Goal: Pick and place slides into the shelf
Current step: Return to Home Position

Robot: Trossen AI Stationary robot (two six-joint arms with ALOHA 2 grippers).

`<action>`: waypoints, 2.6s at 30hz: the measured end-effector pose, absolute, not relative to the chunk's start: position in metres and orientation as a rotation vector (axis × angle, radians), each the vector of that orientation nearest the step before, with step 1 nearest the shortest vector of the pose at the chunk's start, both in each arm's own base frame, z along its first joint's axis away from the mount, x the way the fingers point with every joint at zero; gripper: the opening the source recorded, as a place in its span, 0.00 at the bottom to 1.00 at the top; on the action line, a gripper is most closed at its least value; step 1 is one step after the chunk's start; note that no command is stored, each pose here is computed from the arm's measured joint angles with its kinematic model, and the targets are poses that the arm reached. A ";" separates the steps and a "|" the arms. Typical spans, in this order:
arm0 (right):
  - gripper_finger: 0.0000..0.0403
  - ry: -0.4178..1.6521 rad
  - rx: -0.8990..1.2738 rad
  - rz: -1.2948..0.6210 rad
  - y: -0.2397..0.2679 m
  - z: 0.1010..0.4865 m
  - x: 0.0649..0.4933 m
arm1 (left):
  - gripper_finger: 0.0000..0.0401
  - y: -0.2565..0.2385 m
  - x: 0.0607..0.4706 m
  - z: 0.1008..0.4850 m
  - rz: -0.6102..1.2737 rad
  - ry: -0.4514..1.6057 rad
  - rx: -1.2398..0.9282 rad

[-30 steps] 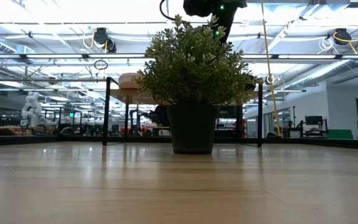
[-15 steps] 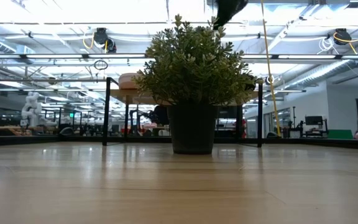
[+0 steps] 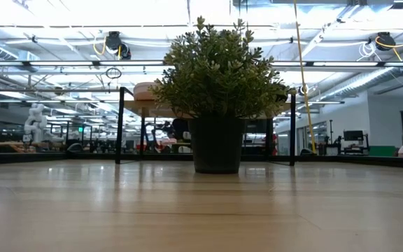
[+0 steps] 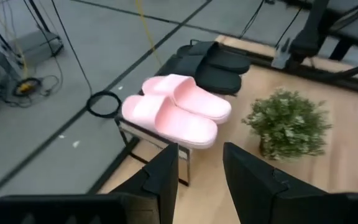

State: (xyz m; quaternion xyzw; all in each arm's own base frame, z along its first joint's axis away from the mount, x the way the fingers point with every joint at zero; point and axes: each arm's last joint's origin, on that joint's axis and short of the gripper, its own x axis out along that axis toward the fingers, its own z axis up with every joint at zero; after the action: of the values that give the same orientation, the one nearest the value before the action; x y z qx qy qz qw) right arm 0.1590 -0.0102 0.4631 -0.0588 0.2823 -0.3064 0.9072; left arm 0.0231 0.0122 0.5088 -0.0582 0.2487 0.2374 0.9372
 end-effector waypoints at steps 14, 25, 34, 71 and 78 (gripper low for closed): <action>0.02 0.379 0.064 -0.445 -0.009 0.399 0.085 | 0.33 0.001 -0.007 0.413 0.221 0.379 -0.238; 0.02 -0.089 0.155 0.066 0.004 0.348 0.071 | 0.33 0.002 0.025 0.339 0.124 0.316 -0.307; 0.02 -0.094 0.235 0.297 0.011 0.283 0.081 | 0.33 0.000 0.038 0.299 0.005 0.231 -0.279; 0.02 -0.124 0.332 0.129 0.006 0.216 0.084 | 0.33 -0.001 0.094 0.186 -0.122 -0.070 -0.307; 0.02 -0.130 0.315 0.127 0.006 0.215 0.084 | 0.33 -0.006 0.095 0.181 -0.100 -0.060 -0.210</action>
State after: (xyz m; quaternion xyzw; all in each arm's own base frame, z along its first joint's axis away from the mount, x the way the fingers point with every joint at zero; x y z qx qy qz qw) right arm 0.0842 0.0057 0.2154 0.1565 -0.0644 0.0630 0.9836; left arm 0.0947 -0.0061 0.1812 -0.1046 -0.0299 -0.0498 0.9928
